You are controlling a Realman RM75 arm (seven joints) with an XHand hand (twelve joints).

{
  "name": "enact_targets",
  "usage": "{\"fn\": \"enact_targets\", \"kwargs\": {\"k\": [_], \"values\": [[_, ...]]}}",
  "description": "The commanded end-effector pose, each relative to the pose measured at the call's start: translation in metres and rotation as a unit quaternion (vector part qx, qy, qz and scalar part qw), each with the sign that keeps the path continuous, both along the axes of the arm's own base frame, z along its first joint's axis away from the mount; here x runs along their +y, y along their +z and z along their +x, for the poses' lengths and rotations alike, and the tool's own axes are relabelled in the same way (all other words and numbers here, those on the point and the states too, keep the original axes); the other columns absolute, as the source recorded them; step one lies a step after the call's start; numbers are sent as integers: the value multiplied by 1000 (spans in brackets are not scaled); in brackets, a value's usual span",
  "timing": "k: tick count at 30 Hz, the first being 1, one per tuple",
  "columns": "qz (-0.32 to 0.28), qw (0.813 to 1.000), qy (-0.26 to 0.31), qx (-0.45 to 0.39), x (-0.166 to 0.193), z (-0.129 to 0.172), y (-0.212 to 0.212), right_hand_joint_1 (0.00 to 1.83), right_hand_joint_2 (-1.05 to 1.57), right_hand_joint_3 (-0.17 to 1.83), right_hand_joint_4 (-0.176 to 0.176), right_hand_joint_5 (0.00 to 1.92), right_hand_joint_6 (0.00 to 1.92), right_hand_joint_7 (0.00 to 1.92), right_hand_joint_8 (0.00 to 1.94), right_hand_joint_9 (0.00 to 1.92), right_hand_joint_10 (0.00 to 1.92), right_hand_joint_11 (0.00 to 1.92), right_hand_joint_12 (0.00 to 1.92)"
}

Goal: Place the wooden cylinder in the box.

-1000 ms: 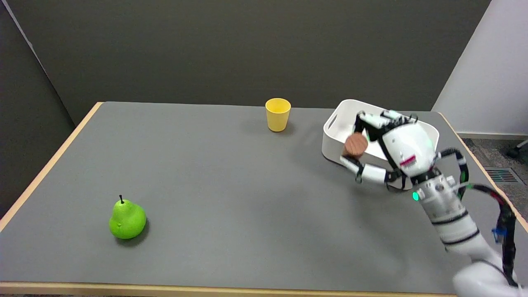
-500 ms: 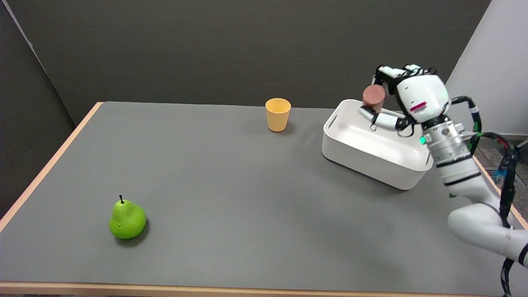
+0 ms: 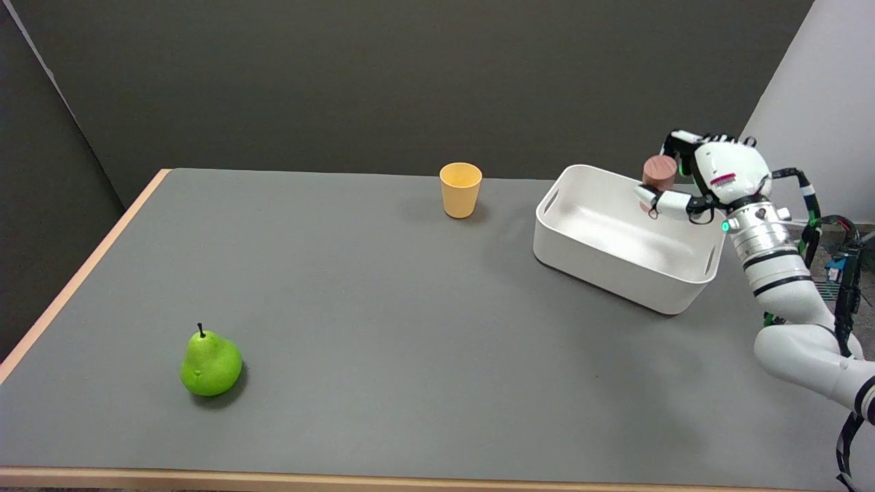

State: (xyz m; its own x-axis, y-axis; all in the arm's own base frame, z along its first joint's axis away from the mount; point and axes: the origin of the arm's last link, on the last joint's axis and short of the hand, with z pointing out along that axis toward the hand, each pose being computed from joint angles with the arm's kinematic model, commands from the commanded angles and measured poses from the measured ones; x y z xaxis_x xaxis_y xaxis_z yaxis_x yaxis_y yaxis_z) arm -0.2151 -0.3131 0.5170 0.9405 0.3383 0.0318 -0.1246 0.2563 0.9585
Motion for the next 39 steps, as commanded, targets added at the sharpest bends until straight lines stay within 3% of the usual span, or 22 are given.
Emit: {"fn": "enact_targets", "kwargs": {"k": [1,11,19,21,23,25,27,30,39], "values": [[-11,995,-65,-72,4,-50,7,927,886,739,176,778,1519,751,1941,1058,1921,530,1921],[54,996,-41,-51,-9,-33,-31,932,887,733,169,782,1508,791,1941,1063,1921,547,1921],[87,995,-4,-55,-7,-23,-55,951,1012,506,69,742,1467,881,1940,1012,1921,428,1921],[95,994,0,-56,-6,-22,-60,934,1047,451,27,696,1449,875,1878,837,1921,309,1921],[99,993,1,-58,-6,-21,-63,785,789,821,-9,600,1201,920,1646,840,1921,270,1921],[100,993,1,-60,-6,-21,-64,730,769,885,14,542,1100,844,1245,879,1678,334,1921],[99,993,1,-64,-6,-23,-64,706,758,910,31,521,1049,798,1080,835,1488,383,1921],[97,993,-2,-65,-5,-24,-63,696,756,904,52,494,1001,763,1009,797,1414,431,1921],[98,992,-2,-75,-6,-28,-68,723,727,927,42,496,972,787,1033,857,1521,441,1921]]}}
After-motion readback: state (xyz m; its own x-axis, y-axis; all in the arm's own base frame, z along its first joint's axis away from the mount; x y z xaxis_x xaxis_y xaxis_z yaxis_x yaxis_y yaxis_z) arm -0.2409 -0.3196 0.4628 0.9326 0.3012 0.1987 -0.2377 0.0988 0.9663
